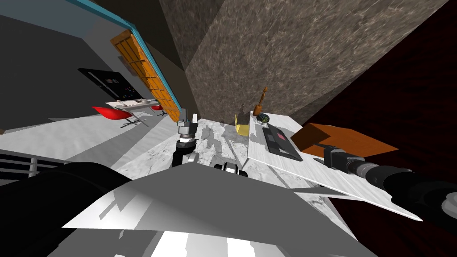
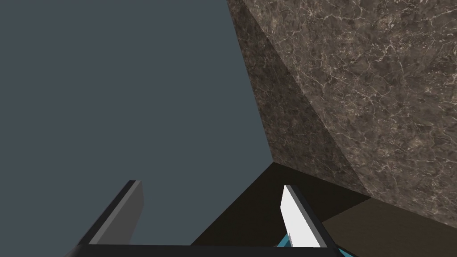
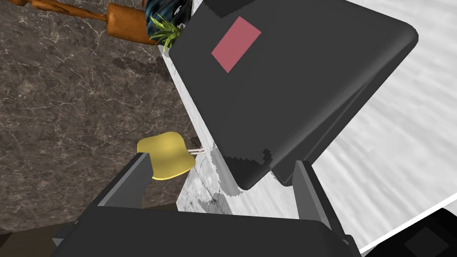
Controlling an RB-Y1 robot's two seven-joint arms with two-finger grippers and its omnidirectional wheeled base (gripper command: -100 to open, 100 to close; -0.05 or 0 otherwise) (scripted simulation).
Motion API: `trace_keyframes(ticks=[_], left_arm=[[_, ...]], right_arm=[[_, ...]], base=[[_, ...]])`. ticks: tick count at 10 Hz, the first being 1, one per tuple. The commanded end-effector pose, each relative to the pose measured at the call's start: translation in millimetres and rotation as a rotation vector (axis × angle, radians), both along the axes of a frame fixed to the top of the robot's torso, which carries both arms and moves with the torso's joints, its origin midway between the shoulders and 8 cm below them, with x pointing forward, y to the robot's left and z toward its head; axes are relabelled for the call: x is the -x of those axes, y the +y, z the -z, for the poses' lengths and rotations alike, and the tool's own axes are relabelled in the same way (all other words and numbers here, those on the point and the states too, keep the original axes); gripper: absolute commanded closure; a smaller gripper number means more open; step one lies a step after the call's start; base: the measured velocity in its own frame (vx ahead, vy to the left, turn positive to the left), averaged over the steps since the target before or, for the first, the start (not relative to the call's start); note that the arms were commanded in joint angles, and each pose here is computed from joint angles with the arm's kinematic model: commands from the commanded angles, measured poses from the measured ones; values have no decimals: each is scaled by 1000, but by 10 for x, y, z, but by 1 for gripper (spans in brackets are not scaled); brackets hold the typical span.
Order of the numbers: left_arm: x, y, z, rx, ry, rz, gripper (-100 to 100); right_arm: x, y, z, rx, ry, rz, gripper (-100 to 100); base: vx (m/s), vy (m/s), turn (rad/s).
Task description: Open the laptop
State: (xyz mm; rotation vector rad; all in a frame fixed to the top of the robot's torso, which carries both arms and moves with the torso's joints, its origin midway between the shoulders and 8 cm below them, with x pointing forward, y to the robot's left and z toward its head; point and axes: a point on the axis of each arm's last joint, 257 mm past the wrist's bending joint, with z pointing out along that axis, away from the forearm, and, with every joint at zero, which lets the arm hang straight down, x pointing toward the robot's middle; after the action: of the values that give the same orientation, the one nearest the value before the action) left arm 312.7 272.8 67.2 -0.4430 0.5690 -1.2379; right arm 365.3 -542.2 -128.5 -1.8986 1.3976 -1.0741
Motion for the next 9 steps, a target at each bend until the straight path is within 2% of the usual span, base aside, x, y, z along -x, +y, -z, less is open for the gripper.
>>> trace_keyframes(ticks=[1, 2, 3, 4, 9], left_arm=[[0, 0, 0, 0, 0, 0, 0], [0, 0, 0, 0, 0, 0, 0], [0, 0, 0, 0, 0, 0, 0], [0, 0, 0, 0, 0, 0, 0], [0, 0, 0, 0, 0, 0, 0]], right_arm=[[-119, 28, -155, -2, 1, -22, -100], [-165, 43, -213, -3, 1, -30, -100], [-139, 22, -177, -1, 0, -25, -100], [-142, 25, -180, -2, 1, -26, 0], [-142, 25, -180, -2, 1, -26, 0]], base=[[-1, 21, -74], [-2, 20, -86], [-1, 9, -17], [0, 0, 0], [0, 0, 0]])
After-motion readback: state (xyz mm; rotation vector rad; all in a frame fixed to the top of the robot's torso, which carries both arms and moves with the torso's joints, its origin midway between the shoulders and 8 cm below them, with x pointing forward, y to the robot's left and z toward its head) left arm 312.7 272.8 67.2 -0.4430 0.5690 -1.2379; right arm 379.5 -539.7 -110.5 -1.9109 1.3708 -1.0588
